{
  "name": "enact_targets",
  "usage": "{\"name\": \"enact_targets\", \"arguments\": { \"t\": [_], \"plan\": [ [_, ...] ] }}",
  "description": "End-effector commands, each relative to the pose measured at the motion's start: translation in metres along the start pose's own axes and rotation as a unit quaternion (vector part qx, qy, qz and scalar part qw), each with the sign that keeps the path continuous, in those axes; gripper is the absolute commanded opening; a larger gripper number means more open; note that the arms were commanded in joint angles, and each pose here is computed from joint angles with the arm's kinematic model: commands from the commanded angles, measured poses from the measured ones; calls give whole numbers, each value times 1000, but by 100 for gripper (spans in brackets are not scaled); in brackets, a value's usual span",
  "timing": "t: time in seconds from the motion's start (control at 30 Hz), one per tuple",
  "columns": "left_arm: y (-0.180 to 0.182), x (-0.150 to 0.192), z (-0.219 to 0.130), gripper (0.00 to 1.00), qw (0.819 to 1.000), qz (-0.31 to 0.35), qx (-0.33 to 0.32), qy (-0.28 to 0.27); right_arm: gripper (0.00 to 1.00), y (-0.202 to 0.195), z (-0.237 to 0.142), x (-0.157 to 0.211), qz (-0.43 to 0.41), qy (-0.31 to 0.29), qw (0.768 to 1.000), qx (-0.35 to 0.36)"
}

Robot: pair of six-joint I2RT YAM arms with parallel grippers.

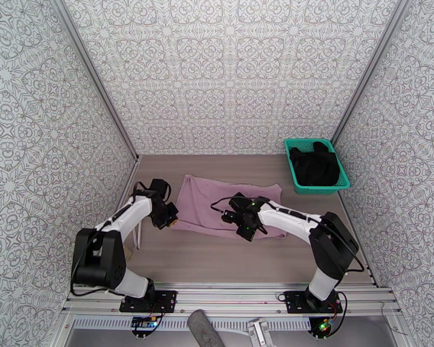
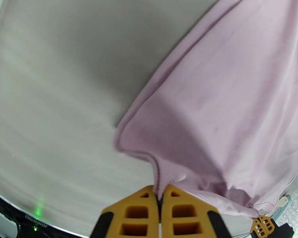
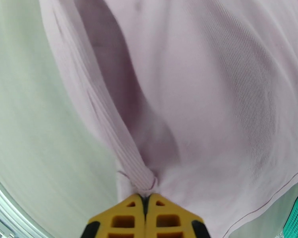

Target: Fold and stack the mixed laundry pile

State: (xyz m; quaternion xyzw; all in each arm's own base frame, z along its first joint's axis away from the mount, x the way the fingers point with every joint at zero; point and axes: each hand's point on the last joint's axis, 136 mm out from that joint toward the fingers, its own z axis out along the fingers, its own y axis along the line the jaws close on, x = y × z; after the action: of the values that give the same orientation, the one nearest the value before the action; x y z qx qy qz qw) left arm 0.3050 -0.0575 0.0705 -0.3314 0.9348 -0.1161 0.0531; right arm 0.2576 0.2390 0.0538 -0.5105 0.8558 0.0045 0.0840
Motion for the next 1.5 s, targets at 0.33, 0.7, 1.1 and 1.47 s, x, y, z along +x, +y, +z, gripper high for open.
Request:
{"name": "enact_targets", "arguments": {
  "t": [0.33,0.7,1.1,1.47],
  "plan": [
    [-18,-29,19,0,1000,9,-11,9,0,-22,9,-14,11,-14,1000,-15],
    [-27,-43,28,26,1000,0,-12,6,1,-33,17,-19,35,-18,999,-2],
    [-30,-51,-7,60,999,1,3,-49,33,-82,-14,-30,182,-63,976,100],
    [0,13,19,0,999,32,0,3,29,-55,-32,-24,253,-123,959,39]
  ]
}}
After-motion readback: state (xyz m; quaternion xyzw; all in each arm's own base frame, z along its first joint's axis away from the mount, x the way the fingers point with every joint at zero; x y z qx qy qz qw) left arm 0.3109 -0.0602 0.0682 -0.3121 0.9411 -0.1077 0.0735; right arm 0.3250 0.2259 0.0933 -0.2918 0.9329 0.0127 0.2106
